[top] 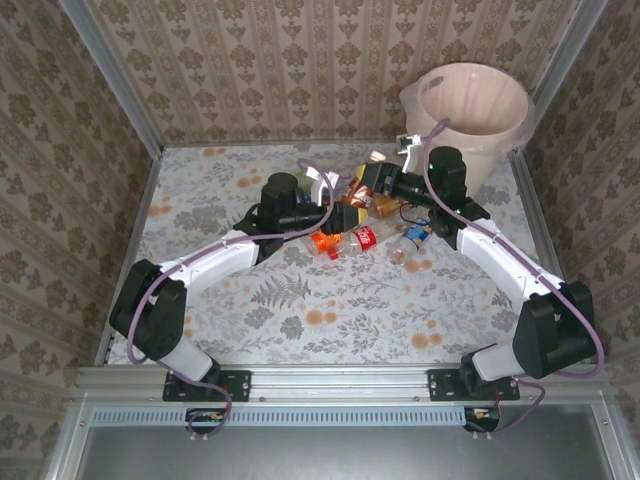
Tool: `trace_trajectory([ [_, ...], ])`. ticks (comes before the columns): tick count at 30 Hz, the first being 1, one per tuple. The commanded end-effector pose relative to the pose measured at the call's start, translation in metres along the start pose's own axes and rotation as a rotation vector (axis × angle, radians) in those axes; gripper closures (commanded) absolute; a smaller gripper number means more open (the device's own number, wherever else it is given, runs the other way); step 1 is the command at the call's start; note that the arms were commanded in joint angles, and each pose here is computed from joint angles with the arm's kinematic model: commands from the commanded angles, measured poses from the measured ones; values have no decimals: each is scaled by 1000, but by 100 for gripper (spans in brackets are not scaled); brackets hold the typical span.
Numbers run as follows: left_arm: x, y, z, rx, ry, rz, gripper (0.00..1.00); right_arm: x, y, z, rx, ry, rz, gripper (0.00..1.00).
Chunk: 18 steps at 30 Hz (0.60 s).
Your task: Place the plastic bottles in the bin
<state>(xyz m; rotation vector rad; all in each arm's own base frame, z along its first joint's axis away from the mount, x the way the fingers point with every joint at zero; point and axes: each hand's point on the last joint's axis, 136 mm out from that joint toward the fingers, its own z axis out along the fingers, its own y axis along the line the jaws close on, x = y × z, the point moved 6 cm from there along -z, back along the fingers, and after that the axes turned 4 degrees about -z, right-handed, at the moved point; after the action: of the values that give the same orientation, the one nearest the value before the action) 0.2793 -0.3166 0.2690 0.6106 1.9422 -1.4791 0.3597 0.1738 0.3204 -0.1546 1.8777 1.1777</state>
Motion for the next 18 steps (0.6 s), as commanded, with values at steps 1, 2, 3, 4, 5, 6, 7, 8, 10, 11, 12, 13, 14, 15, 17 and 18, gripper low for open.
trace_trajectory([
  [1,-13,-11,3,22,-19,32,50,-8,9,-5,16,-10,-87,69],
  [2,-12,-9,3,15,-14,28,50,-8,8,-5,26,-9,-93,69],
  [3,-12,-8,3,5,-11,23,48,-8,7,-5,38,-9,-101,70],
  [4,-12,-7,3,-3,-12,19,46,-8,6,-5,49,-9,-110,71],
  [5,-13,-7,2,-11,-14,14,43,-12,13,-11,47,-25,-133,71],
  [6,-13,-6,1,-22,-15,10,38,-14,16,-14,52,-32,-150,72],
  [7,-15,-4,-1,-52,-26,7,34,-15,16,-16,62,-31,-161,73],
  [8,-15,-3,-3,-78,-34,7,28,-16,16,-17,77,-27,-172,73],
  [10,-17,-3,-9,-114,-56,19,11,-20,17,-20,113,-14,-198,73],
  [11,-18,-2,-13,-132,-72,24,6,-22,17,-22,138,-9,-213,73],
  [12,-19,-3,-18,-142,-88,30,3,-25,17,-25,164,-10,-229,73],
  [13,-20,-3,-23,-152,-103,31,0,-28,17,-27,186,-12,-243,73],
  [14,-21,-3,-28,-165,-120,33,0,-32,17,-31,209,-17,-258,73],
  [15,-22,-3,-34,-175,-136,35,0,-36,16,-34,231,-25,-271,72],
  [17,-22,-1,-45,-209,-170,32,0,-45,16,-41,269,-37,-298,72],
  [18,-22,0,-51,-234,-192,29,0,-50,16,-44,291,-47,-316,72],
])
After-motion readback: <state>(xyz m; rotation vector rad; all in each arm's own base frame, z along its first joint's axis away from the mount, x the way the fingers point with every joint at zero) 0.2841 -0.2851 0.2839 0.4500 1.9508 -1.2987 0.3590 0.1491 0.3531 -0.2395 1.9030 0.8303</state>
